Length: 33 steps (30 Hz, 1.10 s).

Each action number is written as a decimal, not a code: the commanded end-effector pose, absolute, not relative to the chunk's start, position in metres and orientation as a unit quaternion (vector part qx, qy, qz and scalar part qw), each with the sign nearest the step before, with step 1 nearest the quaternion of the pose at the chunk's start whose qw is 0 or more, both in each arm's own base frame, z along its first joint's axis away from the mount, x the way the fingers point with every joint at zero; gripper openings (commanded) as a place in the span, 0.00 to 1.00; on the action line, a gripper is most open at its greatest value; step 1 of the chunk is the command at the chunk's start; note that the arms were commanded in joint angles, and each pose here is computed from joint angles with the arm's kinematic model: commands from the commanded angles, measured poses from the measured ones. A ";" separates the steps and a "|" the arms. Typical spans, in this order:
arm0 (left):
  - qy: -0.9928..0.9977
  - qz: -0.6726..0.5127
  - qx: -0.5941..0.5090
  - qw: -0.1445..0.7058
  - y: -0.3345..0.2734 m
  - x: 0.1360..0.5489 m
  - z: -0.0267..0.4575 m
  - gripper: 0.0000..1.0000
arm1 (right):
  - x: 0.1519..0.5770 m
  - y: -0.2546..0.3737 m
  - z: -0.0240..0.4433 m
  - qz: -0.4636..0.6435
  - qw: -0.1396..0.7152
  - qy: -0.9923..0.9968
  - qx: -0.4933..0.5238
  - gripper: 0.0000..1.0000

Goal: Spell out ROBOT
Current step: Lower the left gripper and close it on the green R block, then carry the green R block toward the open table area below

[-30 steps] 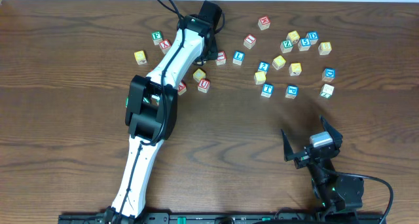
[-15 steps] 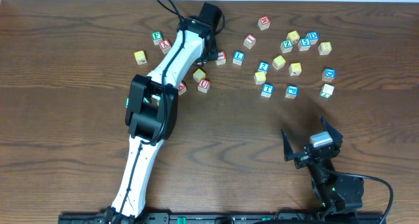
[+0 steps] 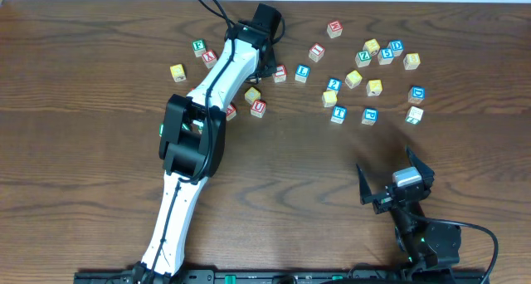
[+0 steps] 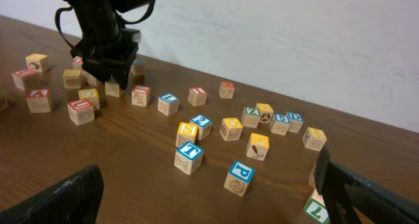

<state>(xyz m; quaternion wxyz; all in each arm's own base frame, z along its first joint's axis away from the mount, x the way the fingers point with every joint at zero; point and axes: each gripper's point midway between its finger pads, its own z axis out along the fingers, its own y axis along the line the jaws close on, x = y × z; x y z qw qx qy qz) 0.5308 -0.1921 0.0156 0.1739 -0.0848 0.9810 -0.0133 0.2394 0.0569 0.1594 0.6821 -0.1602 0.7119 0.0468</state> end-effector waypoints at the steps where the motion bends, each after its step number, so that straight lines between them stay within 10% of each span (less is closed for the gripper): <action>1: 0.984 0.003 -0.069 0.162 -0.187 0.528 0.002 0.31 | 0.239 0.055 0.159 0.049 0.682 0.713 -0.154 0.99; 13: 0.984 0.003 -0.069 0.163 -0.184 0.525 0.016 0.21 | 0.239 0.055 0.159 0.049 0.682 0.713 -0.154 0.99; 22: 0.960 -0.041 -0.041 0.275 -0.183 0.524 0.168 0.13 | 0.239 0.055 0.159 0.049 0.682 0.713 -0.154 0.99; 26: 0.955 -0.047 -0.040 0.290 -0.160 0.465 0.258 0.08 | 0.240 0.055 0.159 0.049 0.682 0.713 -0.154 0.99; 33: 0.987 0.011 0.010 0.160 -0.141 0.377 0.249 0.07 | 0.239 0.055 0.159 0.049 0.682 0.713 -0.154 0.99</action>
